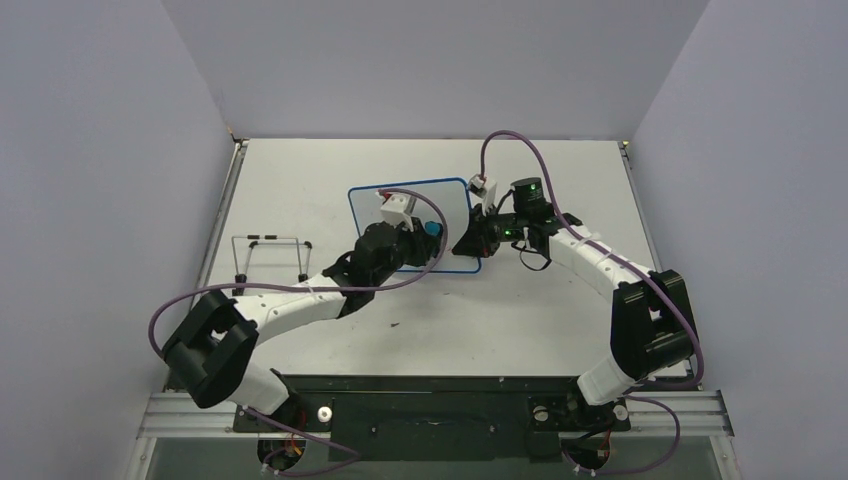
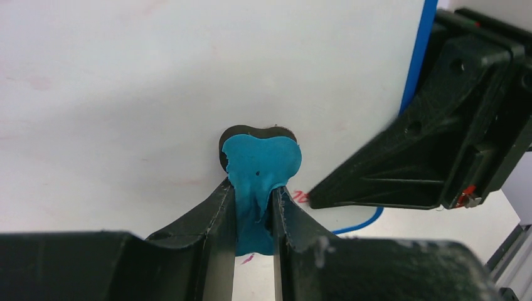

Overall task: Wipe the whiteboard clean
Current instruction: Erase the whiteboard at the whiteboard stand, then place the whiteboard eraser at the center of the board, then pick up the whiteboard eraser from the center of the board.

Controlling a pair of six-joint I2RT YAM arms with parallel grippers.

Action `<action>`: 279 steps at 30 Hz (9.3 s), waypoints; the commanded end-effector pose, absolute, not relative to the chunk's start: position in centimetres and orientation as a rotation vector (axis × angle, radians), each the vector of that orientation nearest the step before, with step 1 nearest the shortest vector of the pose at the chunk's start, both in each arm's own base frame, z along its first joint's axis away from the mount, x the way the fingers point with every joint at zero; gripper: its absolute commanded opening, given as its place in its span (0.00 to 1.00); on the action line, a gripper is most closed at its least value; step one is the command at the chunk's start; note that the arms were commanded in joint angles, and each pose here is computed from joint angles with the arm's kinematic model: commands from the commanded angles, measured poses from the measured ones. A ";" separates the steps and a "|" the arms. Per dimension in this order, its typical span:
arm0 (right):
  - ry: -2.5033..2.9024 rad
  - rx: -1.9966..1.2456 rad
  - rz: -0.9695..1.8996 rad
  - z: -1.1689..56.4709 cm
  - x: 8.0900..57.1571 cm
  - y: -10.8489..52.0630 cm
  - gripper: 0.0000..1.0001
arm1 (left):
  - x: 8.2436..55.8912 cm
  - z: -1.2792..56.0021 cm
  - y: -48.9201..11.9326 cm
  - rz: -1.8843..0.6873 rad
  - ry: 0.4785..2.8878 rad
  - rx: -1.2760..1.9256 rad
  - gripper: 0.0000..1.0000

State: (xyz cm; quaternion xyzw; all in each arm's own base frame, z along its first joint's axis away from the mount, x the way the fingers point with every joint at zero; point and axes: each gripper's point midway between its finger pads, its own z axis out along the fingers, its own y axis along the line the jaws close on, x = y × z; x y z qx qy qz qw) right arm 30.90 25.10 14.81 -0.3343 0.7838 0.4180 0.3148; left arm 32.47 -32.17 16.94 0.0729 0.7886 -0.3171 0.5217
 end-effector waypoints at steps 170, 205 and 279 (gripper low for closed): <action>1.907 -1.387 0.802 13.4 28.5 20.4 0.00 | 31.9 28.0 -24.0 -1.052 1.264 1.258 0.73; 2.027 -1.247 1.004 14.9 29.7 20.2 0.72 | 35.1 24.5 -24.4 -1.014 1.605 1.266 0.00; 1.017 -2.753 0.447 2.2 19.7 32.4 0.00 | 35.7 23.8 -22.4 -0.953 1.774 1.048 0.00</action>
